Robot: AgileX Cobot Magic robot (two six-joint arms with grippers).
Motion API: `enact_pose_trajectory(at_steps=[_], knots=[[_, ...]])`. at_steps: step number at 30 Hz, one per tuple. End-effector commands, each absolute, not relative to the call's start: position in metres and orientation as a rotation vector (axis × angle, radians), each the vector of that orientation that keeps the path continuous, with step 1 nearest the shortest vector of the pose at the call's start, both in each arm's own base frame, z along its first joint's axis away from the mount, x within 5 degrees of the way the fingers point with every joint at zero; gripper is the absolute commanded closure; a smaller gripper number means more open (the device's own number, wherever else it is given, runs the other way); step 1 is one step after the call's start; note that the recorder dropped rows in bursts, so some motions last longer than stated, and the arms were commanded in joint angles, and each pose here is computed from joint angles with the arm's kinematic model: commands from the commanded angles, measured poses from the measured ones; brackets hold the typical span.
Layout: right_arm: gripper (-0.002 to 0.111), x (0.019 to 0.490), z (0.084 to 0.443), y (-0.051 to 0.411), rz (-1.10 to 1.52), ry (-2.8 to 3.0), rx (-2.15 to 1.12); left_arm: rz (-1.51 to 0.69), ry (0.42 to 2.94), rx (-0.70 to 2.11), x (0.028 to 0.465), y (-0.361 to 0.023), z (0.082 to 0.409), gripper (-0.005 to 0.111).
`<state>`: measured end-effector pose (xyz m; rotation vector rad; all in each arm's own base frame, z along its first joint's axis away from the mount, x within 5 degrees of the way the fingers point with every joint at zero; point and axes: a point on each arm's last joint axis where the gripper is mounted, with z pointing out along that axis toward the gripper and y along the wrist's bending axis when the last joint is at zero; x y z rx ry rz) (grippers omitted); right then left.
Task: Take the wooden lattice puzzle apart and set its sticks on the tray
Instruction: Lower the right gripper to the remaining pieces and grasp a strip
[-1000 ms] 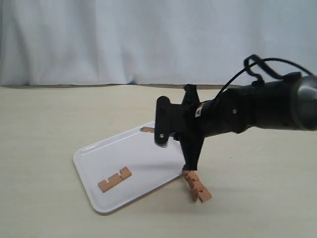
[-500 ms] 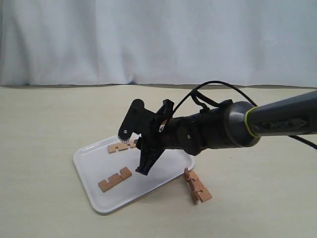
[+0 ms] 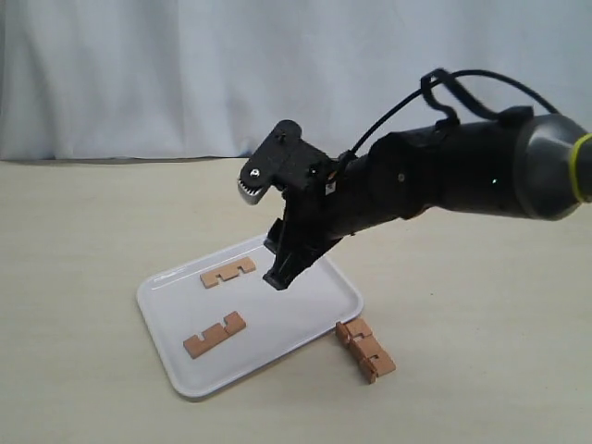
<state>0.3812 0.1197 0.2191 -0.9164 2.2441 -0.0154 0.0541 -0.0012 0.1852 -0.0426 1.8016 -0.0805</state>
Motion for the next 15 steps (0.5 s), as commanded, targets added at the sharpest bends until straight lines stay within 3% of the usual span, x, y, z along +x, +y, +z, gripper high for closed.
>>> enact_pose_trajectory(at_steps=[1,15], knots=[[0.06,0.367,0.214,0.104,0.078,2.533,-0.822,-0.087,1.793,-0.05,0.054,-0.001,0.185,0.107],[0.06,0.337,0.17,0.094,0.098,2.799,-0.611,-0.087,1.793,-0.05,0.054,-0.001,0.185,0.107]])
